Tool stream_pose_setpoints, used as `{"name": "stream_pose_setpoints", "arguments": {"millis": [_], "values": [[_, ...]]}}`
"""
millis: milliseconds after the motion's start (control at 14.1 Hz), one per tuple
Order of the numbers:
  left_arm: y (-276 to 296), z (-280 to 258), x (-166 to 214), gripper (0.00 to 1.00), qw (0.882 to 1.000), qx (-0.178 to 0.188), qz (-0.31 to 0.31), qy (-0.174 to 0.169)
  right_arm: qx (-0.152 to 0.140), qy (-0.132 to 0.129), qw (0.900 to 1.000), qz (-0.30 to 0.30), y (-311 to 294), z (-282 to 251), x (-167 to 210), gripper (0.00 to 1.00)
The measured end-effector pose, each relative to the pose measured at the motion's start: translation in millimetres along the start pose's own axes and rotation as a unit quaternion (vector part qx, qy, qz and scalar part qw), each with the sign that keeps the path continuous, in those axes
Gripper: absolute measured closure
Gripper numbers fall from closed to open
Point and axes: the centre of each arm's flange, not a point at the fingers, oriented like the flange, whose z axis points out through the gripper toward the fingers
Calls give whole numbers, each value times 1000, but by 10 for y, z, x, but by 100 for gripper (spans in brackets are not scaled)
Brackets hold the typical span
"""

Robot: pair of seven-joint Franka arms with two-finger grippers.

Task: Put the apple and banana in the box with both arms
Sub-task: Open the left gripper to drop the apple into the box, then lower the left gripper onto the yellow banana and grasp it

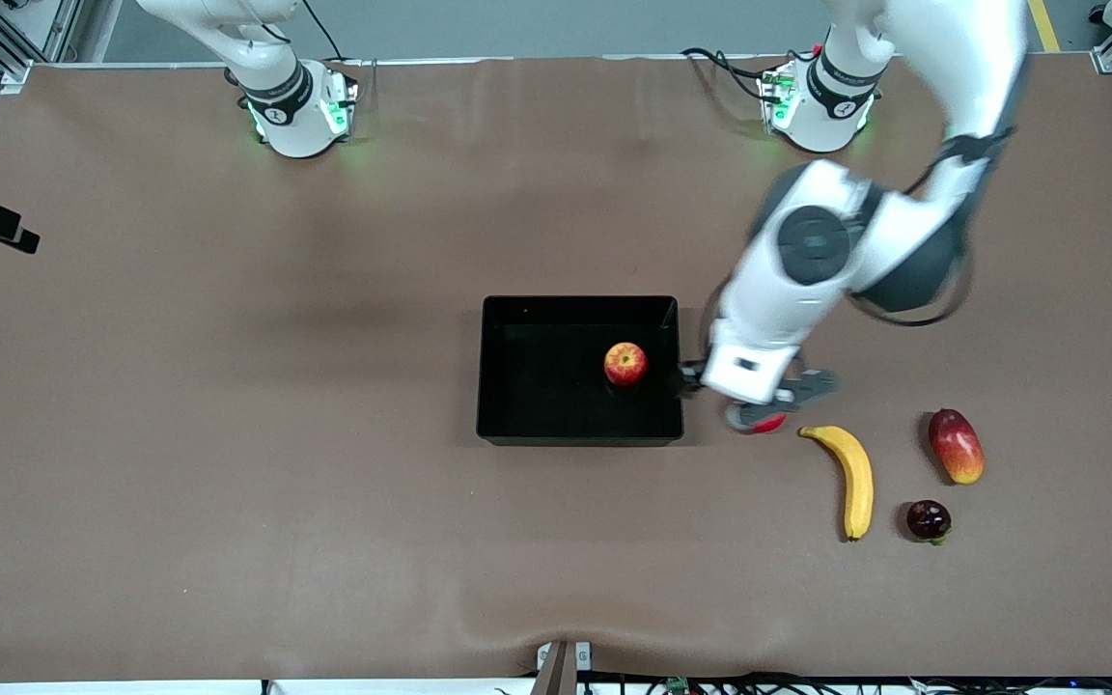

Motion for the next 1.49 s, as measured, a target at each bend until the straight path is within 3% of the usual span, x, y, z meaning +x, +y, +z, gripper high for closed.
{"name": "stream_pose_setpoints", "arguments": {"millis": [426, 709, 1135, 1490], "values": [[-1294, -6, 820, 0, 995, 28, 91, -28, -1, 6, 1000, 3, 24, -15, 10, 0], [-1976, 339, 1141, 0, 993, 32, 94, -60, 0, 17, 1000, 1, 12, -13, 58, 0], [-2023, 1114, 1343, 0, 997, 3, 63, -55, -1, 18, 1000, -9, -90, -6, 63, 0], [-1988, 1815, 1403, 0, 998, -18, 26, -49, -3, 38, 999, -35, -376, -8, 108, 0]]}}
